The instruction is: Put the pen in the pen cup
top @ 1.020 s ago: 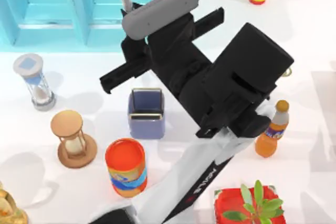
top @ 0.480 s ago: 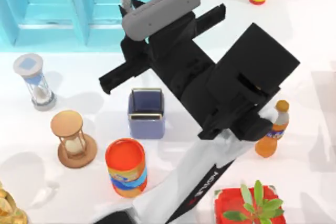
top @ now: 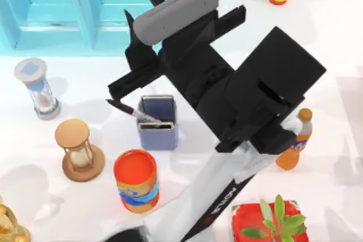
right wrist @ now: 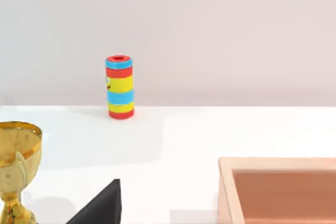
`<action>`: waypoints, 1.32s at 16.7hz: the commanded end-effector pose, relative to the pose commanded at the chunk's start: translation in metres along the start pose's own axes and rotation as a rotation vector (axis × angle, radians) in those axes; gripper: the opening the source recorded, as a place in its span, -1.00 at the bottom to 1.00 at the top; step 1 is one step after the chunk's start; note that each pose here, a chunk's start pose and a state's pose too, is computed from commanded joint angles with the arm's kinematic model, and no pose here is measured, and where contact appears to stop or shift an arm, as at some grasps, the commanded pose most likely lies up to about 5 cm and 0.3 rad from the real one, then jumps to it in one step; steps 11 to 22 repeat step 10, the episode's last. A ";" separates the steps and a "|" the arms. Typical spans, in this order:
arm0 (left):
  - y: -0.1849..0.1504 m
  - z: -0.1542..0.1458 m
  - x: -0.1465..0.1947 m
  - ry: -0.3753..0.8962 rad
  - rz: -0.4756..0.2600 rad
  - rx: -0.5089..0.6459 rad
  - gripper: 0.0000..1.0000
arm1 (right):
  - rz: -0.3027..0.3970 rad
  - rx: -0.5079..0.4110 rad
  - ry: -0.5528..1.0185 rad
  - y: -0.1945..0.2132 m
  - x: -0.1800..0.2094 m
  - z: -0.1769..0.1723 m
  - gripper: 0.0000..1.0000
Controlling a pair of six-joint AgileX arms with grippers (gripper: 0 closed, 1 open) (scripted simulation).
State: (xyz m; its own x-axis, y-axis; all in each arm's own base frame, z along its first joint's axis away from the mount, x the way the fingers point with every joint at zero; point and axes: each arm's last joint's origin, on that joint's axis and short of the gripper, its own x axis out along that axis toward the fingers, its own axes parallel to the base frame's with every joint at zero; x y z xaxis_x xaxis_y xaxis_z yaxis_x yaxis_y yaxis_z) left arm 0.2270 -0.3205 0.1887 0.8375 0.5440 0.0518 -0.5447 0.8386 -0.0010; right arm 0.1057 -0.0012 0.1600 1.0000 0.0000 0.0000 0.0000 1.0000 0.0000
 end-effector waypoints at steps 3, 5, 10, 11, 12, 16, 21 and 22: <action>0.000 0.000 0.000 0.000 0.000 0.000 0.81 | 0.000 0.000 0.000 0.000 0.000 0.000 1.00; 0.000 0.000 0.000 0.000 0.000 0.000 1.00 | 0.000 0.000 0.000 0.000 0.000 0.000 1.00; 0.000 0.000 0.000 0.000 0.000 0.000 1.00 | 0.000 0.000 0.000 0.000 0.000 0.000 1.00; 0.000 0.000 0.000 0.000 0.000 0.000 1.00 | 0.000 0.000 0.000 0.000 0.000 0.000 1.00; 0.000 0.000 0.000 0.000 0.000 0.000 1.00 | 0.000 0.000 0.000 0.000 0.000 0.000 1.00; 0.000 0.000 0.000 0.000 0.000 0.000 1.00 | 0.000 0.000 0.000 0.000 0.000 0.000 1.00; 0.000 0.000 0.000 0.000 0.000 0.000 1.00 | 0.000 0.000 0.000 0.000 0.000 0.000 1.00; 0.000 0.000 0.000 0.000 0.000 0.000 1.00 | 0.000 0.000 0.000 0.000 0.000 0.000 1.00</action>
